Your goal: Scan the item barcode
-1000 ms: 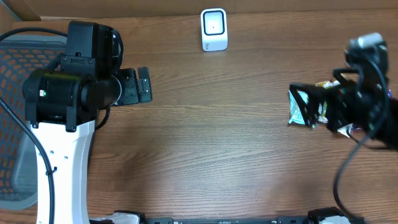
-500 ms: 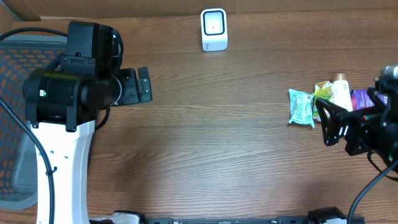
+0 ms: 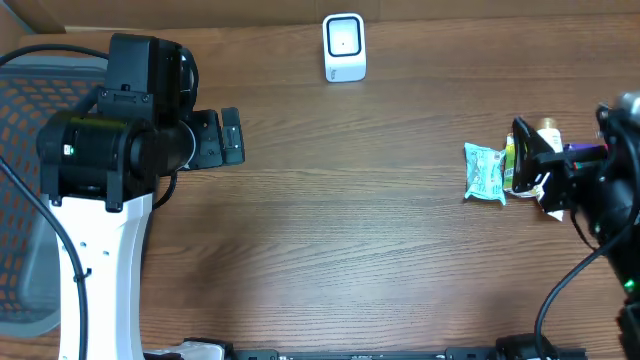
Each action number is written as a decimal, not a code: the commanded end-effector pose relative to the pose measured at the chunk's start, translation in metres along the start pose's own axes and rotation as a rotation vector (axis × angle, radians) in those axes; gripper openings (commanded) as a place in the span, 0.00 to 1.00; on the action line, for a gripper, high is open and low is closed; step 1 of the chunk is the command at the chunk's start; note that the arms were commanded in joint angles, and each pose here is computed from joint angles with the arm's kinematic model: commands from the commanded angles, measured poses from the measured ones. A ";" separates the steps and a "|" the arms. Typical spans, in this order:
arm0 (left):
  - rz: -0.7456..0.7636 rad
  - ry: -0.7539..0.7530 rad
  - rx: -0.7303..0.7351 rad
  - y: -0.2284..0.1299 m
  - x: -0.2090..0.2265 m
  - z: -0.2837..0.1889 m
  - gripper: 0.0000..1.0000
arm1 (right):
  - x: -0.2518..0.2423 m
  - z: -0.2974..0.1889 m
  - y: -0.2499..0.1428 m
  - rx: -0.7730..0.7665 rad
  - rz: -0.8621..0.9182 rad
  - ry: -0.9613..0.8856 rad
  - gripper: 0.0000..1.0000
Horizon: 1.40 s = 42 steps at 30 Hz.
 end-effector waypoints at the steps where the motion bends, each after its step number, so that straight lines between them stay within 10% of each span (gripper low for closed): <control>1: -0.014 0.001 -0.005 0.000 0.000 -0.001 1.00 | -0.008 0.004 -0.032 -0.036 -0.002 -0.027 1.00; 17: -0.014 0.001 -0.005 0.000 0.000 -0.001 0.99 | -0.021 0.030 -0.206 -0.358 -0.030 0.084 1.00; 42: -0.014 0.001 -0.005 0.000 0.000 -0.001 1.00 | -0.025 0.042 -0.271 -0.191 -0.014 0.093 1.00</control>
Point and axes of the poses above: each gripper's point midway between its finger pads, its own z axis out along the fingers, its own x axis along the line the jaws close on, y = z × x, the point moved 8 cm from there along -z, back along the fingers, and after that the axes turned 4 degrees about z, right-handed, at the moved point
